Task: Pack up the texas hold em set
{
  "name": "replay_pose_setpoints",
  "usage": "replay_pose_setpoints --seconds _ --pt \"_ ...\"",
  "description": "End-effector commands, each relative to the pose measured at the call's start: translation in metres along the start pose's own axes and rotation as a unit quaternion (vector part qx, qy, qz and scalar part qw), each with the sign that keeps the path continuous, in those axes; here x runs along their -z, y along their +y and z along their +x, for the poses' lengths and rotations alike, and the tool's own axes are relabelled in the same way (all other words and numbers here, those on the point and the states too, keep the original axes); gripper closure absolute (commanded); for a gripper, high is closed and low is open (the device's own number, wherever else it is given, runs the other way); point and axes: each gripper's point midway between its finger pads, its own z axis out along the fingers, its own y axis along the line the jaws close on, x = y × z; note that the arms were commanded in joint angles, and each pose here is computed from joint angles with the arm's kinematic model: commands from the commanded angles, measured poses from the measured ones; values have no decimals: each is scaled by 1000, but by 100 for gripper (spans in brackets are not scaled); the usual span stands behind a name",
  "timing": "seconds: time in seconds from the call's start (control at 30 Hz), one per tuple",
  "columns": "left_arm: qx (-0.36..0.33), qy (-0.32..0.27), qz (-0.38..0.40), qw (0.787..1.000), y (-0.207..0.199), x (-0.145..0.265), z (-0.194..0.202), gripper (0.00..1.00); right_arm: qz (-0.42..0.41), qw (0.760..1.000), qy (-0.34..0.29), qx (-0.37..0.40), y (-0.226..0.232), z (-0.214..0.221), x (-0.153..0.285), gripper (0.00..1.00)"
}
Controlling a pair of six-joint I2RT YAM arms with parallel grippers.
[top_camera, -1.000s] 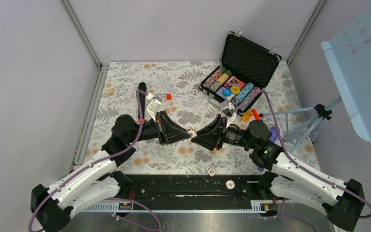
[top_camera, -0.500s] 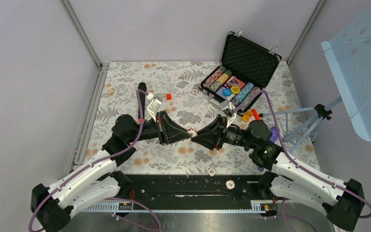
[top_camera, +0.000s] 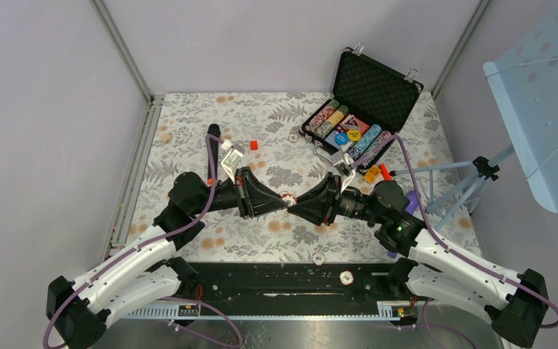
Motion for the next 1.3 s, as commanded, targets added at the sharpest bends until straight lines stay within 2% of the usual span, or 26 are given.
replay_pose_setpoints --seconds 0.0,0.23,0.3,0.37,0.47,0.5,0.57,0.7,0.77,0.83,0.93,1.03,1.13,1.17,1.27 --pt "-15 2 28 999 -10 1 1 100 -17 998 -42 36 14 -32 -1 68" --pt "-13 6 27 1000 -8 1 4 100 -17 998 -43 37 14 -31 0 77" --pt "-12 7 26 1000 -8 2 5 100 -20 998 -45 39 15 -31 0 86" --pt "-11 9 26 1000 -7 2 6 100 -21 998 -47 39 15 -31 0 100" --pt "-8 12 24 1000 -4 1 8 99 -18 998 -48 40 13 -30 0 100" --pt "-8 12 22 1000 -4 1 8 94 -13 998 -48 41 11 -30 0 100" --pt "-10 11 19 1000 -3 1 7 72 6 998 -45 38 4 -28 1 100" --pt "-24 3 -9 1000 5 1 0 40 37 997 -42 46 -6 -26 4 100" --pt "-29 -2 -31 999 12 1 -5 26 61 996 -38 54 -14 -26 7 100" --pt "-32 -11 -60 998 23 5 -13 15 121 990 -31 64 -34 -28 11 100" --pt "-22 -30 -141 989 56 19 -24 7 249 964 -3 95 -77 -32 27 100" --pt "10 -47 -241 969 100 41 -28 6 363 917 64 149 -125 -36 45 100" --pt "30 -59 -325 943 140 62 -24 6 442 869 123 186 -171 -56 55 100" --pt "34 -59 -354 933 152 68 -22 6 453 860 131 196 -185 -65 55 100" --pt "49 -48 -435 898 178 87 -15 7 461 855 142 190 -227 -92 48 100"
